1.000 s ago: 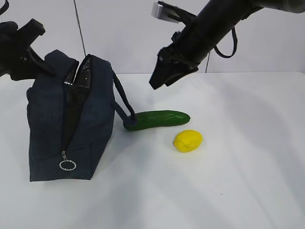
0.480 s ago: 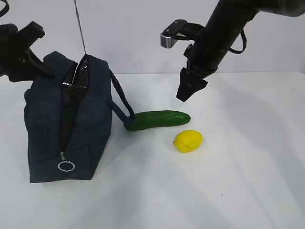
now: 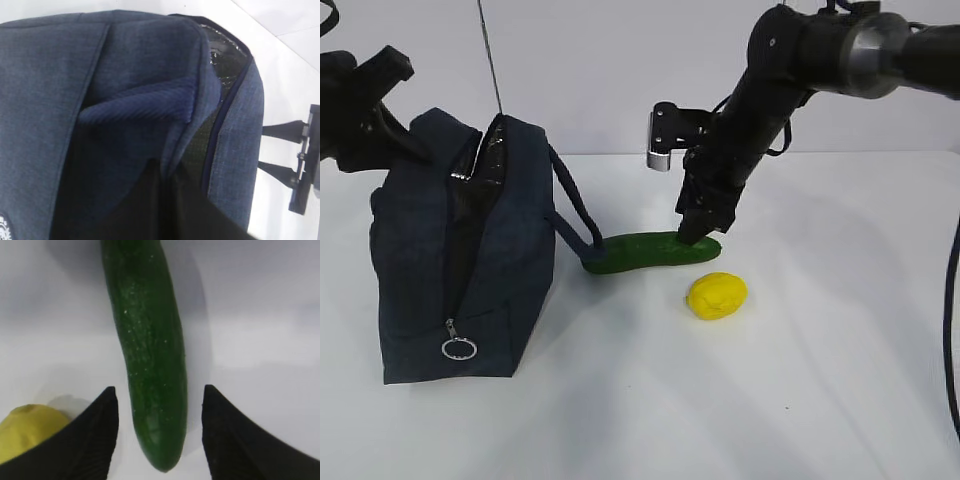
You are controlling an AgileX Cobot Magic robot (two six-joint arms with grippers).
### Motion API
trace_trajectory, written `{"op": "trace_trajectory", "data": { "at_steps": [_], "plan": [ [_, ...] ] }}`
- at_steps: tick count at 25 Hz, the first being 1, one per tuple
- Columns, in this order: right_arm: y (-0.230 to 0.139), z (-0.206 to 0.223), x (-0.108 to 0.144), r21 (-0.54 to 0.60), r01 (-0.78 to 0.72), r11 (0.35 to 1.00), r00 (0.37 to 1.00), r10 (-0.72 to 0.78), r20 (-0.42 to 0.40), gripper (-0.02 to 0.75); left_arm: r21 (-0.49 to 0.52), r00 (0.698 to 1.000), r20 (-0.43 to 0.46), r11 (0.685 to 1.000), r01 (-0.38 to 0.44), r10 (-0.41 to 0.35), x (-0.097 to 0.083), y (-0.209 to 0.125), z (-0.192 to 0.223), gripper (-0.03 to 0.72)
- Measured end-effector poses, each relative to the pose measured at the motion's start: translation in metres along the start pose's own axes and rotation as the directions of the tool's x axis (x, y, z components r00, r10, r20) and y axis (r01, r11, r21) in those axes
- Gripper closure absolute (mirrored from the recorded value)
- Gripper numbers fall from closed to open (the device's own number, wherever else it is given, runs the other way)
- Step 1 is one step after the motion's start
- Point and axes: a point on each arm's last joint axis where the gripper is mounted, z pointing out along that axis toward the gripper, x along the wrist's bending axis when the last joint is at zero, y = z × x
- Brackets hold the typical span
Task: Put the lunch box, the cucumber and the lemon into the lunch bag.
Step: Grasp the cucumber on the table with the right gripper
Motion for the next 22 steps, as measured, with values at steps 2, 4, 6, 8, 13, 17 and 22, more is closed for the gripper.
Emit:
{"op": "trace_trajectory", "data": {
  "at_steps": [2,4,6,8,13,17,22],
  "plan": [
    [0.0,0.007,-0.005,-0.003,0.002,1.0,1.0,-0.002,0.003,0.325,0.0,1.0,0.0,1.0,0.0,0.0,0.0,0.0,0.0,0.694],
    [0.003,0.007,-0.01,-0.016,0.009,1.0,1.0,-0.009,0.017,0.325,0.0,1.0,0.0,1.0,0.0,0.0,0.0,0.0,0.0,0.694],
    [0.004,0.007,-0.013,-0.022,0.014,1.0,1.0,-0.013,0.016,0.325,0.0,1.0,0.0,1.0,0.0,0.0,0.0,0.0,0.0,0.694],
    [0.005,0.008,-0.013,-0.027,0.02,0.999,1.0,-0.019,0.012,0.325,0.0,1.0,0.0,1.0,0.0,0.0,0.0,0.0,0.0,0.694],
    [0.005,0.007,-0.011,-0.027,0.022,0.999,1.0,-0.023,-0.014,0.307,0.0,1.0,0.0,1.0,0.0,0.0,0.0,0.0,0.0,0.694],
    [0.006,0.006,-0.009,-0.034,0.018,0.999,0.999,-0.019,-0.038,0.185,0.0,1.0,-0.001,1.0,-0.002,0.002,0.0,0.0,0.0,0.694],
    [0.006,0.007,-0.009,-0.036,0.027,0.999,0.999,-0.028,-0.036,0.125,0.0,1.0,-0.001,1.0,-0.003,0.003,0.0,0.0,0.0,0.694]
  ]
}}
